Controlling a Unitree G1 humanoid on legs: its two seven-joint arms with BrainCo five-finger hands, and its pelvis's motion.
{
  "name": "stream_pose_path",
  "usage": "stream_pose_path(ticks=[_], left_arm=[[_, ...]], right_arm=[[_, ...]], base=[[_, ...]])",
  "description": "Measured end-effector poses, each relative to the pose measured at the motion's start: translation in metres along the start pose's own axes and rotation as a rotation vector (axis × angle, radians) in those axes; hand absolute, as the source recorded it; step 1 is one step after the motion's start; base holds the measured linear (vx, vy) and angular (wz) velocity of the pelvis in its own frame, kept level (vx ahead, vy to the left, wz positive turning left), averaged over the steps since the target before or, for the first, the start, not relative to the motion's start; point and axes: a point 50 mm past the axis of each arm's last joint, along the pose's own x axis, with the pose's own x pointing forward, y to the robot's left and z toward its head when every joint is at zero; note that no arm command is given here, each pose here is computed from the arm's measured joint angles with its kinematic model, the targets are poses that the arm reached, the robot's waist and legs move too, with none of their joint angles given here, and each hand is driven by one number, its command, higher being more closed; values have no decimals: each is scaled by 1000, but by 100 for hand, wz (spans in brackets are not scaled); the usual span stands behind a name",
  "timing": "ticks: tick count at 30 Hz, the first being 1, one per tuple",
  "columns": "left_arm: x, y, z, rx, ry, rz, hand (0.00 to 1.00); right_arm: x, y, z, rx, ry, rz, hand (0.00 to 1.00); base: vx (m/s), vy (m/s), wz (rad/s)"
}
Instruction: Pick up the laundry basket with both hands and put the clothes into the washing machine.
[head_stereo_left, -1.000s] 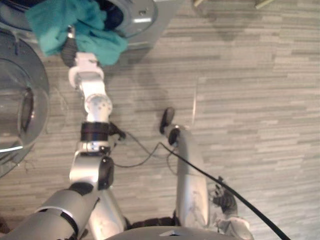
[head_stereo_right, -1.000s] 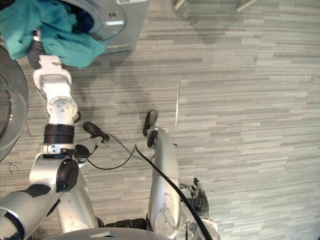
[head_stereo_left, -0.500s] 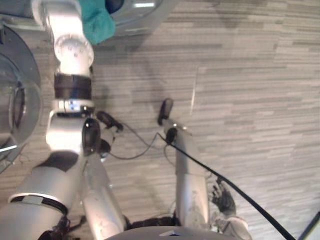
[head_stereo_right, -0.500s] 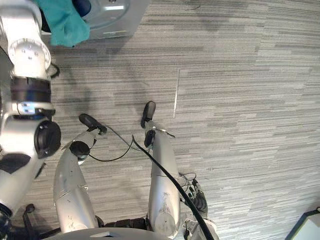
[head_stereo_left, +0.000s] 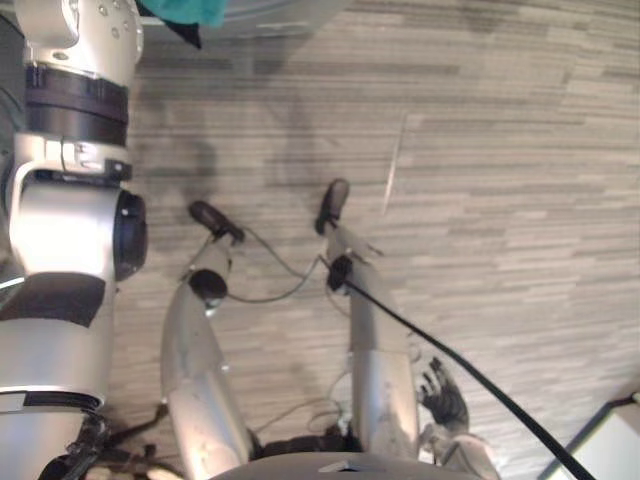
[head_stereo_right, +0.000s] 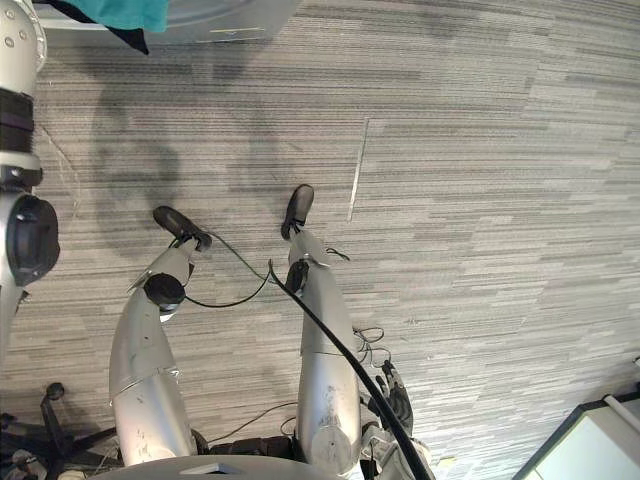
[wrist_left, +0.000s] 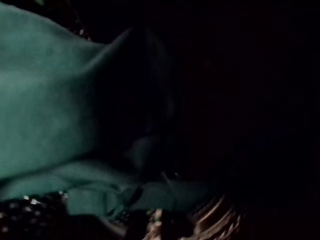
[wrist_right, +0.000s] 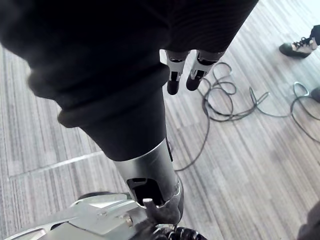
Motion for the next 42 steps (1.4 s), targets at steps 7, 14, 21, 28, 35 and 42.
stream_pose_path(ticks=[7, 14, 21, 28, 35, 42], left_arm=[[-8, -12, -28, 961, -55, -238, 0], [-7, 5, -25, 1500, -217, -273, 0], [3, 17, -10, 1463, -179, -162, 0], [3, 25, -5, 1424, -195, -94, 0], [-11, 64, -26, 1325, -66, -41, 0], [-48, 100, -91, 941, 327, -82, 0]], right_arm=[[2, 5, -2, 20, 7, 32, 0], [0, 10, -4, 71, 2, 55, 0], [0, 11, -5, 98, 9, 58, 0], [-1, 10, -6, 102, 9, 57, 0], [-1, 10, -7, 102, 12, 55, 0], [-1, 8, -10, 103, 24, 42, 0]], base=[[-10, -15, -21], [-10, -64, -13], [-3, -51, 0], [1, -54, 4], [-1, -67, 3], [-2, -64, 0]])
